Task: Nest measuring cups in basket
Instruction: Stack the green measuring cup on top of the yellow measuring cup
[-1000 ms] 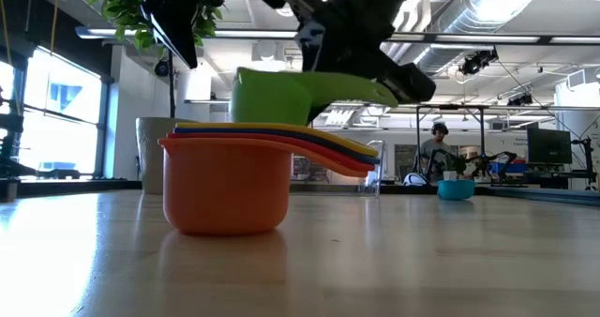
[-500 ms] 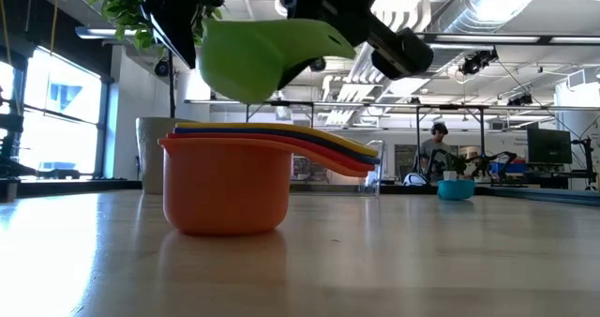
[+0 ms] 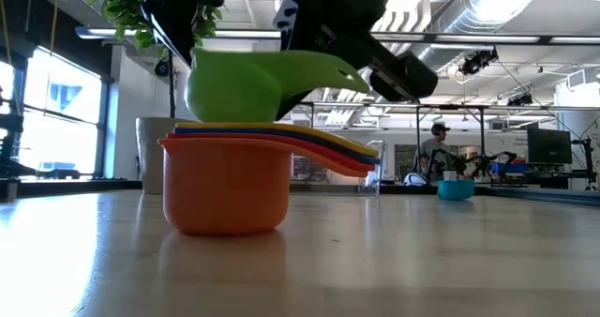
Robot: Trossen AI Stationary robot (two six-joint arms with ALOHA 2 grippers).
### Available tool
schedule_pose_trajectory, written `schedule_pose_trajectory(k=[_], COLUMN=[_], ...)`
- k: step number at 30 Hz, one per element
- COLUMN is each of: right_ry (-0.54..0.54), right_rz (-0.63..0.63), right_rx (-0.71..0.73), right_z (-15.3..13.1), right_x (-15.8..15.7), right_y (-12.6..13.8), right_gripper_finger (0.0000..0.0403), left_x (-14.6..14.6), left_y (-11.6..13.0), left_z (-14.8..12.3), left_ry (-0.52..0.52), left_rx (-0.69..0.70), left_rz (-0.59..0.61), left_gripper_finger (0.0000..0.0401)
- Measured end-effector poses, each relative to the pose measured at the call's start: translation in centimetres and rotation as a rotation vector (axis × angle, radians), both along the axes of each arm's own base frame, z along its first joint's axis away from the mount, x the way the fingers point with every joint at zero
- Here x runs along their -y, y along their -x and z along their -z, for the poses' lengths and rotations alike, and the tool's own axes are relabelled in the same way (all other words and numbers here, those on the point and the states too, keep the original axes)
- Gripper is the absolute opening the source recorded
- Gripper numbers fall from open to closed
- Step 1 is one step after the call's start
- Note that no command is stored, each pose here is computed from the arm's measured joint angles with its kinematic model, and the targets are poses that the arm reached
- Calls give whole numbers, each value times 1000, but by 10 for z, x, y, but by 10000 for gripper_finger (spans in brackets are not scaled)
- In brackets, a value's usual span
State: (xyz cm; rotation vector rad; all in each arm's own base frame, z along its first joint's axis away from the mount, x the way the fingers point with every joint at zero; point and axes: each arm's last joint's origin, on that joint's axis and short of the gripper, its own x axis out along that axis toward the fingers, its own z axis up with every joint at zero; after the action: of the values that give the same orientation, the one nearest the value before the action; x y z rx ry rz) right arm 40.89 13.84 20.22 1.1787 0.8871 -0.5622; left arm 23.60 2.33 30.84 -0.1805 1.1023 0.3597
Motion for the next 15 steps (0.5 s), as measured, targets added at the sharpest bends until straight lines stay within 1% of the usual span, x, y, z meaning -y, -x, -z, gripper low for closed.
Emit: schedule_pose_trajectory(k=[8,15], right_ry=[10,15], right_rz=[-11,-21], right_rx=[-6,-6], right_z=[2,2], right_x=[1,3], right_y=[-1,-1], right_gripper_finger=[4,33], left_x=[0,0], left_y=[0,0], left_z=[0,0], left_ry=[0,0], left_rx=[-1,-1], left_rz=[0,0], left_gripper_finger=[10,10])
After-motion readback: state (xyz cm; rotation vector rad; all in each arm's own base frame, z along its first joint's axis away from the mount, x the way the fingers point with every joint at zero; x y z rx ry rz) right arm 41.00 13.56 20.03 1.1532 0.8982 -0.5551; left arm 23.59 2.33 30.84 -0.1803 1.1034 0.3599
